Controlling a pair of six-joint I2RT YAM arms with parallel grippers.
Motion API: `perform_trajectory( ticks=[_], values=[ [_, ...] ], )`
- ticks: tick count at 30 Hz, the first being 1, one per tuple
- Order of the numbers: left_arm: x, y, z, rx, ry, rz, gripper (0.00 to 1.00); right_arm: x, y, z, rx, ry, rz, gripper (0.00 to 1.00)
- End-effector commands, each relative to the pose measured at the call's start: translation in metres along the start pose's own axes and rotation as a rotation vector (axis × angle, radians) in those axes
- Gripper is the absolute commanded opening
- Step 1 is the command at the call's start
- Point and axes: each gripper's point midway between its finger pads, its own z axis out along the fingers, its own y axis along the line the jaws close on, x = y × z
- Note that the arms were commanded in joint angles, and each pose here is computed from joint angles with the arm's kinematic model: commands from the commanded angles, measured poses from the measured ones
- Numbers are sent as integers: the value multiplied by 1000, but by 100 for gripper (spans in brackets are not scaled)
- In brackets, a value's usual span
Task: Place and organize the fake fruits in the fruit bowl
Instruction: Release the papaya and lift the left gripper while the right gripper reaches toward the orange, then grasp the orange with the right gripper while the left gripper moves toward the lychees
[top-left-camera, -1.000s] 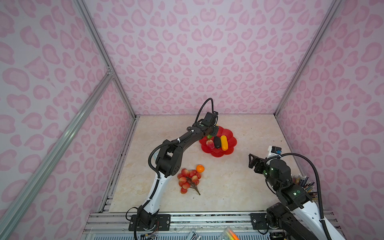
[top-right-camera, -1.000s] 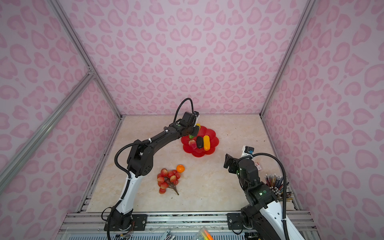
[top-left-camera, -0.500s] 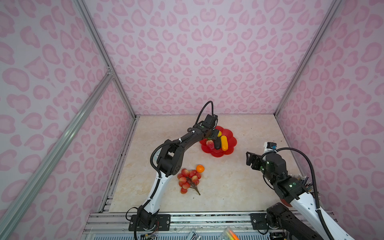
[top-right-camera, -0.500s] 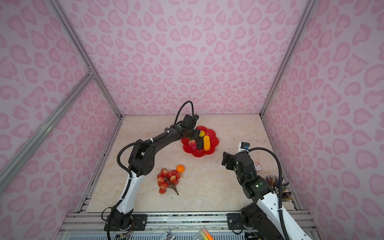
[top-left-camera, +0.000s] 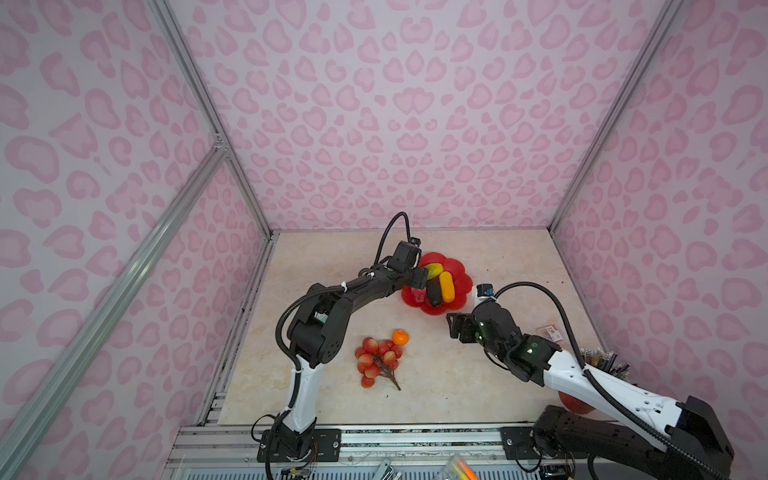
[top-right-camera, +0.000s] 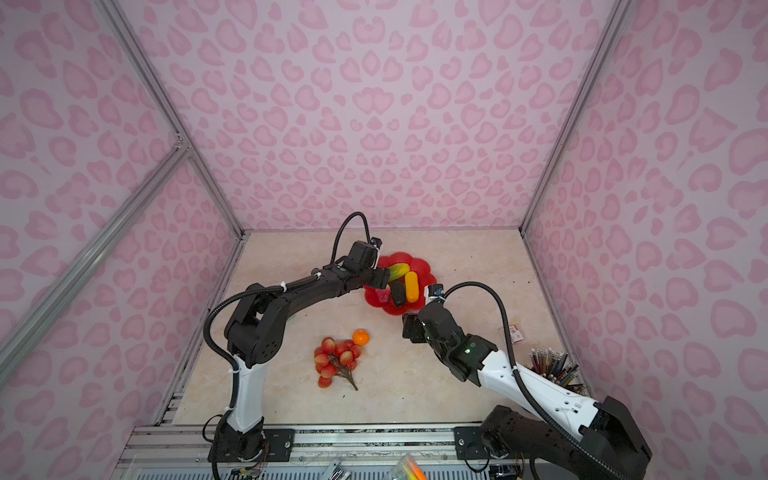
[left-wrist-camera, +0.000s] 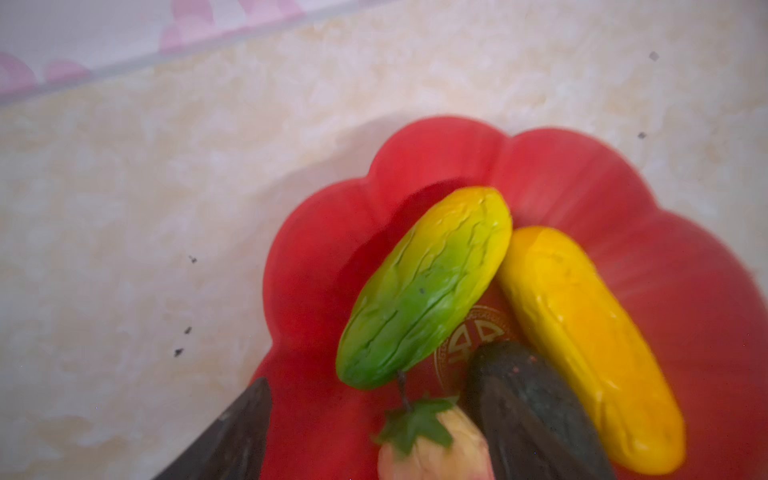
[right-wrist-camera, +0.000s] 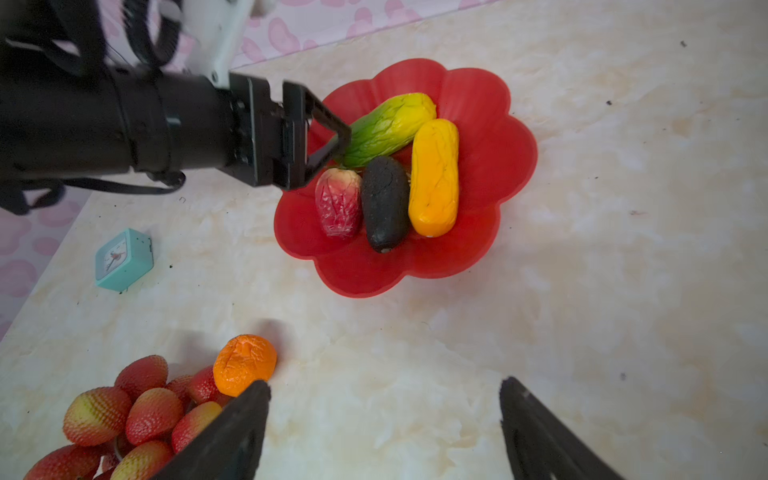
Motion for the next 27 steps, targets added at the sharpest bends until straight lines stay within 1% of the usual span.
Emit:
perform_trajectory(
  ticks=[1, 5, 10, 16, 21, 27],
  values=[
    [-170, -8, -235, 86, -568, -68, 80, -3, 24, 8, -43, -16, 21, 86],
    [-166, -7, -248, 101, -585, -96, 80, 16, 50, 22, -74, 64, 6, 85],
    [-147, 10, -269, 39, -605, -143, 81, 46, 75, 41, -128, 134, 36, 85],
    [-83, 44, -283, -69, -579, -225, 82, 67, 92, 64, -159, 184, 59, 84],
    [-19, 64, -281, -131, -501, -276, 85, 79, 107, 85, -184, 230, 66, 84],
    [45, 74, -285, -140, -415, -323, 90, 97, 116, 107, -183, 289, 87, 82]
  ],
)
